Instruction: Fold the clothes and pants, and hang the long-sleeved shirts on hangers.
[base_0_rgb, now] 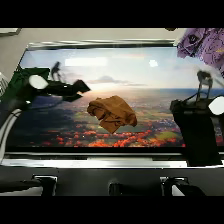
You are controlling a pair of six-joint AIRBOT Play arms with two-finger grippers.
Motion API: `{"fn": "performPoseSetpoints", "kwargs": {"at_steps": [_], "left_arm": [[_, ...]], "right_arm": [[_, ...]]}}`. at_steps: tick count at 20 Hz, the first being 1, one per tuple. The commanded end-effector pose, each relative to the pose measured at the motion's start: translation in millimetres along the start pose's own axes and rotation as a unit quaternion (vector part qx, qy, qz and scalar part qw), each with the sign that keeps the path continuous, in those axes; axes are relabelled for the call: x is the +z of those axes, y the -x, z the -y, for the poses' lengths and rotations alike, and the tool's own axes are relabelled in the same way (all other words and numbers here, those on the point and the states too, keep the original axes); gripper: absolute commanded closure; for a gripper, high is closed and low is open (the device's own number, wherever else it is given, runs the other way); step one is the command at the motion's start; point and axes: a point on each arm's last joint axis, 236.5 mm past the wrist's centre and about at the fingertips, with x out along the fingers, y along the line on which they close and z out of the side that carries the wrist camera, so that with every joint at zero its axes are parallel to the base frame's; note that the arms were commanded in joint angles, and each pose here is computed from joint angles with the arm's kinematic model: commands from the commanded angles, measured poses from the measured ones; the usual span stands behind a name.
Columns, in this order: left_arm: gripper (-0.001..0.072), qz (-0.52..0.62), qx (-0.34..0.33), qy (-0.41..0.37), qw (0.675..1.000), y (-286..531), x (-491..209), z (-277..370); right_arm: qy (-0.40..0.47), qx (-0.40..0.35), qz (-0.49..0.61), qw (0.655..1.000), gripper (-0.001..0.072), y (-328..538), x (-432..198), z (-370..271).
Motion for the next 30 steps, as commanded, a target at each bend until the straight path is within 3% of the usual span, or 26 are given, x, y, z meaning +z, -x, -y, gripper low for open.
{"fn": "performPoseSetpoints", "kwargs": {"at_steps": [1, 5, 13, 14, 15, 16, 17, 22, 24, 30], "left_arm": [[0.0031, 0.008, 0.026, 0.035, 0.999, 43.0, 28.6, -59.9], [0.0031, 0.03, 0.036, 0.067, 0.997, 60.9, 46.7, -89.4], [0.0031, 0.016, 0.037, 0.074, 0.996, 63.1, 41.2, -93.2], [0.0031, 0.011, 0.038, 0.075, 0.996, 62.1, 39.1, -94.2], [0.0031, 0.004, 0.039, 0.076, 0.996, 59.5, 36.9, -96.3], [0.0031, -0.002, 0.041, 0.072, 0.997, 54.8, 33.8, -100.1], [0.0032, -0.012, 0.043, 0.067, 0.997, 47.7, 28.2, -104.3], [0.0043, -0.062, -0.027, 0.068, 0.995, -14.6, -21.3, -101.1], [0.0117, -0.09, -0.044, 0.07, 0.992, -39.5, -44.3, -96.8], [0.0116, -0.12, -0.047, 0.073, 0.989, -91.1, -74.6, -86.4]], "right_arm": [[-0.109, 0.198, -0.055, 0.973, 0.021, -43.1, -17.9, -36.8], [-0.079, 0.235, -0.139, 0.959, 0.0211, -105.9, -59.5, -72.1], [-0.067, 0.261, -0.184, 0.945, 0.022, -164.9, -100.0, -127.9], [-0.065, 0.261, -0.181, 0.946, 0.027, -166.5, -99.6, -129.7], [-0.063, 0.263, -0.178, 0.946, 0.0412, -166.3, -98.2, -131.3], [-0.058, 0.266, -0.175, 0.946, 0.0621, -164.9, -96.8, -132.2], [-0.048, 0.268, -0.172, 0.947, 0.0684, -162.4, -96.0, -132.9], [-0.032, 0.28, -0.141, 0.949, 0.0685, -138.1, -79.1, -142.4], [-0.038, 0.278, -0.136, 0.95, 0.0685, -131.5, -75.5, -143.5], [-0.032, 0.273, -0.146, 0.95, 0.0685, -119.9, -79.5, -143.2]]}}
